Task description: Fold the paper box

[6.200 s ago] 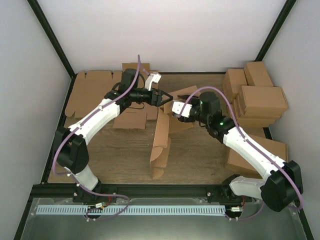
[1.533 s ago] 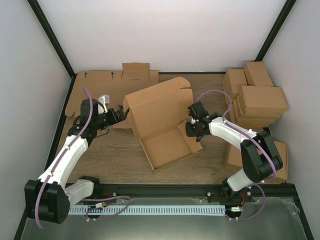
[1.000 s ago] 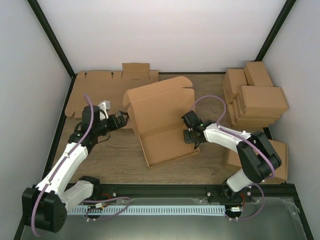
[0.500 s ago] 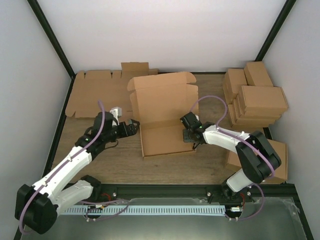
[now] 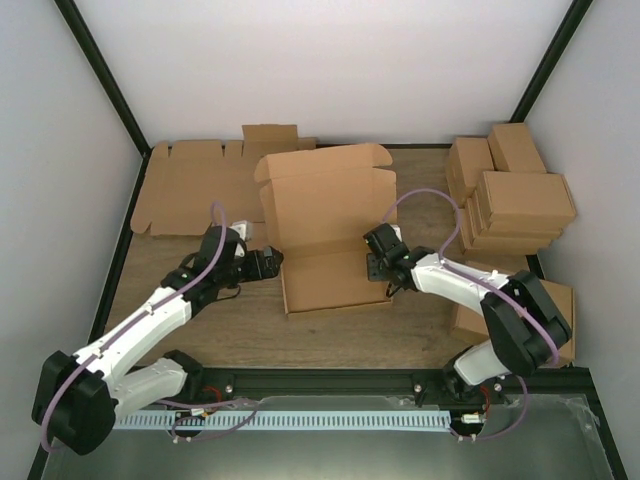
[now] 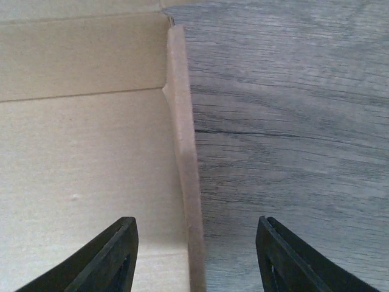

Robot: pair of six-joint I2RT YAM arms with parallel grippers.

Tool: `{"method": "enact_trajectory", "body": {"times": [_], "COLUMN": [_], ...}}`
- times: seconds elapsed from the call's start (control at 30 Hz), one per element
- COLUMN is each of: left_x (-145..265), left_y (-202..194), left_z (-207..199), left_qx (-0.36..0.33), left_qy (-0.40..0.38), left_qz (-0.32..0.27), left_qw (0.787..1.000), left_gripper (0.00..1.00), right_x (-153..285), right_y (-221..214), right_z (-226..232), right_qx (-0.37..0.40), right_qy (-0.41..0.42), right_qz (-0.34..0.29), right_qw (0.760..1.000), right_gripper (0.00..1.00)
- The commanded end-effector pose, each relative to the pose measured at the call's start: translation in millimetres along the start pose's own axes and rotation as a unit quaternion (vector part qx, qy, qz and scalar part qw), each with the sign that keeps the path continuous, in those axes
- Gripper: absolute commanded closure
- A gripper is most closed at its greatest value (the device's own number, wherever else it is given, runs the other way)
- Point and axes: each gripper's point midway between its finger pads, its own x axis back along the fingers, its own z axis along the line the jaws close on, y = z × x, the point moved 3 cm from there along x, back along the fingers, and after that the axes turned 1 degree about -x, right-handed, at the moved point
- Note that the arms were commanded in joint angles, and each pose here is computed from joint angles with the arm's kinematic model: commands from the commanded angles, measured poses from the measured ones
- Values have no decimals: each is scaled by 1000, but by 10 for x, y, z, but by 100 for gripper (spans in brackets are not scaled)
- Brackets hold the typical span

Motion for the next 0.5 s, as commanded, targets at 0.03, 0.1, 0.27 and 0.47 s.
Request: {"method": "enact_trajectory", "body": {"times": [0.03, 0.1, 0.27, 0.47], "left_x": [40, 75, 98, 54], "left_y": [207, 308, 601, 990], "left_z": [40, 38, -43, -191], "left_qx": [-35, -38, -35, -54], "left_qy": [40, 47, 36, 45], "left_qz": [-38, -53, -70, -99], "left_qw": [998, 997, 996, 993], "left_gripper": [0, 0, 0, 1], "right_x": [115, 209, 508, 847], "right_y": [230, 317, 626, 1179], "right_z": [3, 17, -14, -207], "right_qx": [3, 7, -14, -41], "right_qy": [-10, 9, 96, 82], "right_qz": [-39, -54, -103, -166], "right_qw": [999, 998, 990, 982], "right_gripper": [40, 35, 20, 13]}}
